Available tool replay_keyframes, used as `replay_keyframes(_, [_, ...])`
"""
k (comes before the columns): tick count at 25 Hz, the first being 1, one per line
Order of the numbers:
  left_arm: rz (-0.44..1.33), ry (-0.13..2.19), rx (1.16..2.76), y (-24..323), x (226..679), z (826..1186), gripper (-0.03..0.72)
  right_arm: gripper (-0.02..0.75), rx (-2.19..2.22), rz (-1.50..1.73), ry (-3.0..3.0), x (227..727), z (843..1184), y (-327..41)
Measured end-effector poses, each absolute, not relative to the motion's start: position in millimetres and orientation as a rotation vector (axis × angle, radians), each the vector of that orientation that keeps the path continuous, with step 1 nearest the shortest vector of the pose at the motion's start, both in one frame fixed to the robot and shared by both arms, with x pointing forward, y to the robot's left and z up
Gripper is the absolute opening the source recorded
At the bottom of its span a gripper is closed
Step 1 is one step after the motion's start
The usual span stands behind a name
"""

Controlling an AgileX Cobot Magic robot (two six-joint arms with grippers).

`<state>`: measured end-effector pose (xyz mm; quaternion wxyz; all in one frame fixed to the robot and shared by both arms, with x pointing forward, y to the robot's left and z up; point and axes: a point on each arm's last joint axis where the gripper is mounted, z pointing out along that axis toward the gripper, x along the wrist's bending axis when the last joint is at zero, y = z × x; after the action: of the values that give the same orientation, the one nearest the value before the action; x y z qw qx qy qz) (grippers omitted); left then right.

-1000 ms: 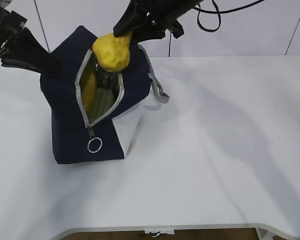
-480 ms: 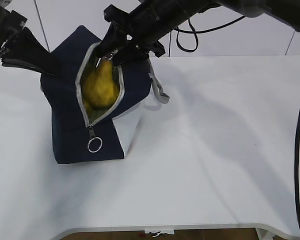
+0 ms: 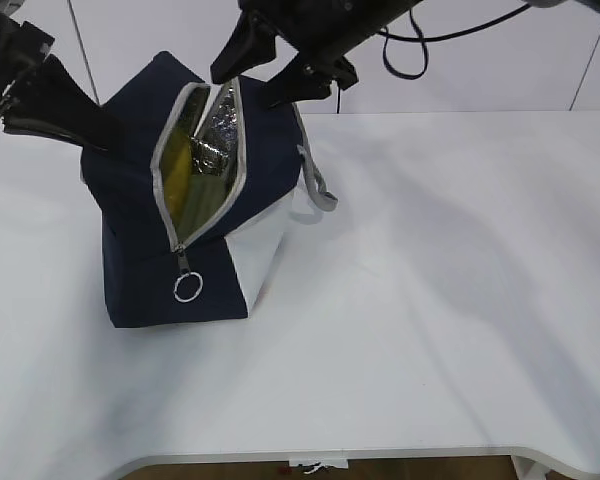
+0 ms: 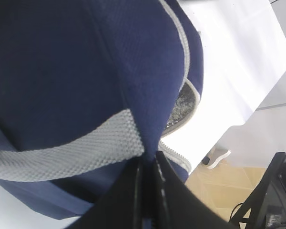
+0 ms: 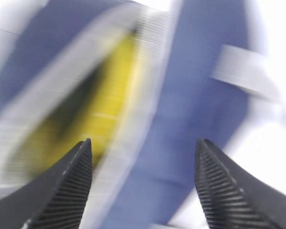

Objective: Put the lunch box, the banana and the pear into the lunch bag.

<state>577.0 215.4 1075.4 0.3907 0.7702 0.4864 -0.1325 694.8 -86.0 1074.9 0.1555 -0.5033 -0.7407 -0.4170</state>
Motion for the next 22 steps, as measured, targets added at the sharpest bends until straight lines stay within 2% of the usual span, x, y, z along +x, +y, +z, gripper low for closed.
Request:
replay_keyframes(4, [-0.336,1.236,1.959,216,577,1075,-0.006,0.508,-1.475,-1.145,-2.221,693,1082,-100])
replay_keyframes(12, [-0.336,1.236,1.959,216,577,1075,-0.006,0.507,-1.622,-0.975,-2.383,698,1070,-116])
replay_keyframes(22, [-0.335,1.237,1.961,216,577,1075,-0.006,0.505,-1.616,-0.934,-2.317,705,1046,-110])
